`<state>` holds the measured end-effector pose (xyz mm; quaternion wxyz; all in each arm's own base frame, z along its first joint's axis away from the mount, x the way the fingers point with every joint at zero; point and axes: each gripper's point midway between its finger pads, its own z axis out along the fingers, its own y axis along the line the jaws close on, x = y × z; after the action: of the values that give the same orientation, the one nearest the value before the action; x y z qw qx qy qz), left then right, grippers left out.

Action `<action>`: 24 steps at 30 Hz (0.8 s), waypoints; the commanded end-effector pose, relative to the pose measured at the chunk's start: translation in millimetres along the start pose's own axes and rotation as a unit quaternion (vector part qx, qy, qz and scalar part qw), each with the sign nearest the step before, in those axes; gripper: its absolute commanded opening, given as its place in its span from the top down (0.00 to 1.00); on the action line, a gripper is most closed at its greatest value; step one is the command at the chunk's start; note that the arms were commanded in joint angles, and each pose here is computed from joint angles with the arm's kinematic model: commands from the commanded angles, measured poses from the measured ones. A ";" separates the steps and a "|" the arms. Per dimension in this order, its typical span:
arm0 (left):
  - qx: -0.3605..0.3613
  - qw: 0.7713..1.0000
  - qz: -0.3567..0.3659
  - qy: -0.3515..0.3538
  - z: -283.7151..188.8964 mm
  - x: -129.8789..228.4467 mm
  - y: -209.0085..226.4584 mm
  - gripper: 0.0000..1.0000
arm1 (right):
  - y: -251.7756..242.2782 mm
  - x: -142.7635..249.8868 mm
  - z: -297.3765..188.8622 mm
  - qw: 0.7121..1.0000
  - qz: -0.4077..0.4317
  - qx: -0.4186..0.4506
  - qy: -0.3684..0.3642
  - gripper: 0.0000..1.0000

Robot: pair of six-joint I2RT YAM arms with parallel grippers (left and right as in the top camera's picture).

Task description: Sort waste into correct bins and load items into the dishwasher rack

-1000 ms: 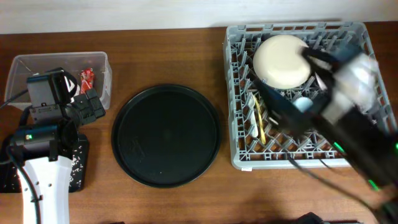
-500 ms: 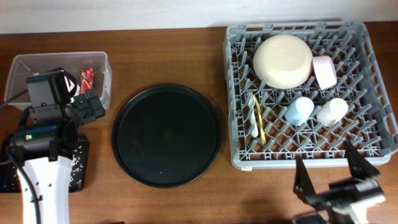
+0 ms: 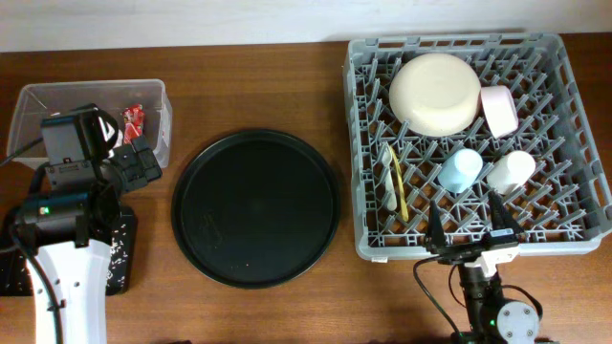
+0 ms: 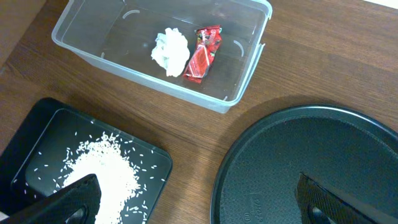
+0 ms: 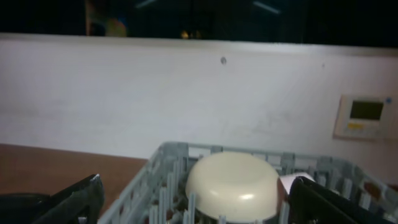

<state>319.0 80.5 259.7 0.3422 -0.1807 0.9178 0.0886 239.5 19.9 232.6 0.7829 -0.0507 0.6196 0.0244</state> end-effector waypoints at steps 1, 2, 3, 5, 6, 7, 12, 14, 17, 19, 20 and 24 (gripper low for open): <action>-0.002 1.000 -0.001 -0.010 -4.6 -5.3 1.8 0.01 | -12.2 2.8 -1.1 0.999 0.004 0.034 0.002 0.02; -0.002 1.000 -0.001 -0.010 -4.7 -5.4 1.8 0.01 | -16.3 7.9 -1.5 0.999 0.005 0.046 0.013 0.02; -0.002 1.000 -0.001 -0.010 -4.6 -5.3 1.8 0.01 | -19.5 12.6 -2.0 0.998 0.005 0.056 0.022 0.02; -0.002 1.000 -0.001 -0.010 -4.6 -5.3 1.8 0.01 | -21.8 27.7 -3.5 0.997 0.006 0.063 0.053 0.02; -0.002 1.000 -0.001 -0.010 -4.7 -5.4 1.8 0.01 | -22.4 36.0 -4.6 0.995 0.020 0.066 0.069 0.02; -0.002 1.000 -0.001 -0.010 -4.6 -5.3 1.8 0.01 | -24.3 44.0 -6.1 0.993 0.040 0.075 0.084 0.02; -0.002 1.000 -0.001 -0.010 -4.6 -5.3 1.8 0.01 | -30.7 75.3 -15.0 0.980 0.094 0.106 0.143 0.02; -0.002 1.000 -0.001 -0.010 -4.6 -5.3 1.8 0.01 | -30.7 75.4 -15.0 0.979 0.094 0.106 0.144 0.02; -0.002 1.000 -0.001 -0.010 -4.6 -5.3 1.8 0.01 | -29.4 75.3 -14.7 0.980 0.094 0.102 0.144 0.02; -0.002 1.000 -0.001 -0.010 -4.6 -5.3 1.8 0.01 | -29.4 75.3 -14.7 0.980 0.095 0.102 0.144 0.02; -0.002 1.000 -0.001 -0.010 -4.6 -5.3 1.8 0.01 | -29.4 75.3 -14.7 0.980 0.094 0.102 0.144 0.02; -0.002 1.000 -0.001 -0.010 -4.6 -5.3 1.8 0.01 | -29.4 75.5 -14.7 0.980 0.094 0.103 0.144 0.02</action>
<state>319.0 80.5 259.7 0.3422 -0.1807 0.9178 0.0886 246.2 -7.6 159.2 0.6814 0.0733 0.7274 0.0343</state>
